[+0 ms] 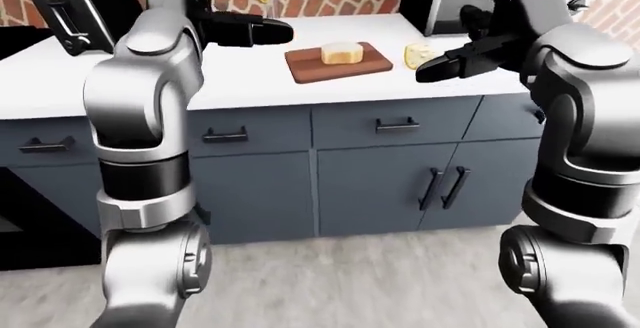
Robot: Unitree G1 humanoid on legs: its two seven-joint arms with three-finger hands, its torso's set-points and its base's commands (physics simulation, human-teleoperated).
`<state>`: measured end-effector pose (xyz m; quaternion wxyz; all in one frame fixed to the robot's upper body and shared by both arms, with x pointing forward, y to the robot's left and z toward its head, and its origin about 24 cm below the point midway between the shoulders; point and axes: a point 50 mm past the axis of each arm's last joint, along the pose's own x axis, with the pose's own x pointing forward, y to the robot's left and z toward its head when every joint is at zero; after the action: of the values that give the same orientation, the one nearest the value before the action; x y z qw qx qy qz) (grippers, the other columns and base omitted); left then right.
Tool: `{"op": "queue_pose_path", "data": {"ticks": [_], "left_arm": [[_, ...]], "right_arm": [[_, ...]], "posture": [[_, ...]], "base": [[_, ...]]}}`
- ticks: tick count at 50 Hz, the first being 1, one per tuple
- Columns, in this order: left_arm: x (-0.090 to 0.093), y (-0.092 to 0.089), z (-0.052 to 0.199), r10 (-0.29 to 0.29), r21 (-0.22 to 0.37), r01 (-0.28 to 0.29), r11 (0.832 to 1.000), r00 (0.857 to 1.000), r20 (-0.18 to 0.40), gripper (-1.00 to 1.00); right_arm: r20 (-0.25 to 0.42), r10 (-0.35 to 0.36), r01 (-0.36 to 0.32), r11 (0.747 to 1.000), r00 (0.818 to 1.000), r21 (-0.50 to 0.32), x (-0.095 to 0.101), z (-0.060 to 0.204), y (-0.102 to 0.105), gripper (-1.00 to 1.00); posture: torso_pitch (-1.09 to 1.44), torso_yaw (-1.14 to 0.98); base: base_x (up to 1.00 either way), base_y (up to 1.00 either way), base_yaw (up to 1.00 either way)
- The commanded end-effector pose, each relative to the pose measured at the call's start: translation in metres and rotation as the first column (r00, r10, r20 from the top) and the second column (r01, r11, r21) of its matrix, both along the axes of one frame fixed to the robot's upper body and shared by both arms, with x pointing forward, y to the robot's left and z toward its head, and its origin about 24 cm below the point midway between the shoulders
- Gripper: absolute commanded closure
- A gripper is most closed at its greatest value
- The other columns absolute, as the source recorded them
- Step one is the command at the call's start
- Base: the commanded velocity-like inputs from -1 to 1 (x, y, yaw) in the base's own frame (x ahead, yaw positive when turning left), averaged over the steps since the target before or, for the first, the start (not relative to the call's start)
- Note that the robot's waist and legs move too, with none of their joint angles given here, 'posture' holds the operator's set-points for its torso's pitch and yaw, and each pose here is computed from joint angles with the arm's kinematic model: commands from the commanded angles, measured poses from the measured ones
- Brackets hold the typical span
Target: Pick up the wedge of cheese and place it on the slice of bread to prepare a simple cheese on bread dish.
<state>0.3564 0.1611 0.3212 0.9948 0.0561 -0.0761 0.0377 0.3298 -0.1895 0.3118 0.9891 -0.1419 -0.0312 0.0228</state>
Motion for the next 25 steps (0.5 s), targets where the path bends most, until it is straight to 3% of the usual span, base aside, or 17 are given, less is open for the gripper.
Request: {"op": "queue_pose_path", "data": {"ticks": [1, 25], "left_arm": [[-0.0055, 0.0041, 0.0146, 0.018, -0.002, -0.018, 1.000, 0.998, 0.066, -1.00], [-0.0067, 0.0012, 0.0140, 0.013, 0.003, -0.013, 1.000, 0.998, 0.069, -1.00]], "right_arm": [[0.056, 0.015, -0.014, 1.000, 0.998, -0.011, -0.0033, 0.0122, 0.0037, -1.00], [0.051, 0.023, -0.022, 0.999, 0.998, -0.023, -0.0042, 0.0161, 0.0062, -1.00]], "posture": [[0.00, 0.00], [0.00, 0.00]], "base": [[0.27, 0.19, 0.00], [0.15, 0.11, 0.00]]}}
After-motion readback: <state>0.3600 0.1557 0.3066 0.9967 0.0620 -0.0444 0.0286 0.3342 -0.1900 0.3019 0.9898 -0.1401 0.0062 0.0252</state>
